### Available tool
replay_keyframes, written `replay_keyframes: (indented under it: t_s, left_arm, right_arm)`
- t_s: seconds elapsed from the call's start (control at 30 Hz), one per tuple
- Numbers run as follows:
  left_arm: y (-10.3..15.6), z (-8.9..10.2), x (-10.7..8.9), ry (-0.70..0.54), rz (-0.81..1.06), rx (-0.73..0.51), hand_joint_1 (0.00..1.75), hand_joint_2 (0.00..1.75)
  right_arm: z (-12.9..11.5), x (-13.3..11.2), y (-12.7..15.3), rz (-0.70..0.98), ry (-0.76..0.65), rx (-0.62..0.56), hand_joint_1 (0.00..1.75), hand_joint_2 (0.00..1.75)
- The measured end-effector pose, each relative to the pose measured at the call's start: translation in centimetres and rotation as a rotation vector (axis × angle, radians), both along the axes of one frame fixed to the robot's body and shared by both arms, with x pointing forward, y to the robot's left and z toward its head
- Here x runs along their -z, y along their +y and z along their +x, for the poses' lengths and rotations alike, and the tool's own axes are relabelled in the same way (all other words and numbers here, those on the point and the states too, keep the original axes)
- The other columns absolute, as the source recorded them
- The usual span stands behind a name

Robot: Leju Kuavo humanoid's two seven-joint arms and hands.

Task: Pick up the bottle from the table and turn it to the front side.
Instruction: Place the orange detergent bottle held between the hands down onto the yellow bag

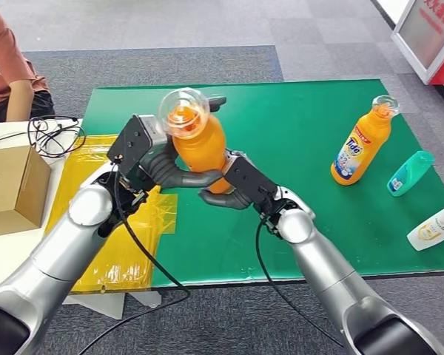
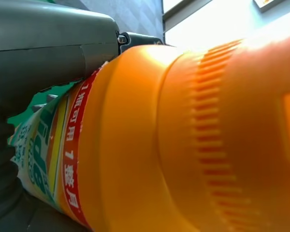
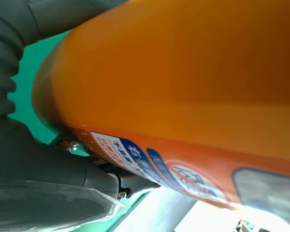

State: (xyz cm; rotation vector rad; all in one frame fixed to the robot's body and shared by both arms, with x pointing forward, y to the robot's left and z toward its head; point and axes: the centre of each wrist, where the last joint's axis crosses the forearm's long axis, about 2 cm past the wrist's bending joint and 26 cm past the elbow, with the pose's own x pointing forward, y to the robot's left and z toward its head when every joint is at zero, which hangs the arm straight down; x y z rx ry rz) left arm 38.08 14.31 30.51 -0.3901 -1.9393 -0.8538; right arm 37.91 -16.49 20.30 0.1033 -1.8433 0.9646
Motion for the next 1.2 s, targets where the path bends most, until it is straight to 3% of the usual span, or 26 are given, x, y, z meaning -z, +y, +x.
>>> replay_keyframes:
  t_s: [0.53, 0.67, 0.77, 0.97, 1.2]
  left_arm:
    - [0.0, 0.1, -0.2, -0.012, -0.003, -0.001, 1.75, 1.75]
    - [0.0, 0.1, -0.3, -0.011, -0.008, 0.001, 1.75, 1.75]
    - [0.1, 0.1, -0.3, -0.020, -0.001, -0.015, 1.75, 1.75]
    - [1.9, 0.4, -0.2, -0.132, 0.130, -0.163, 1.75, 1.75]
    - [6.2, 0.1, -0.3, -0.409, 0.475, -0.522, 1.75, 1.75]
  right_arm:
    - [-0.2, -0.2, 0.3, -0.005, -0.014, -0.007, 1.75, 1.75]
    - [-0.2, -0.2, 0.3, -0.003, -0.014, -0.008, 0.04, 1.75]
    - [-0.4, 0.0, 0.3, 0.011, 0.000, 0.000, 0.00, 1.75]
    - [-0.6, 1.0, -0.6, 0.048, 0.032, 0.061, 0.00, 1.75]
    - [-0.7, 2.1, -4.7, 0.041, 0.034, 0.257, 0.00, 1.75]
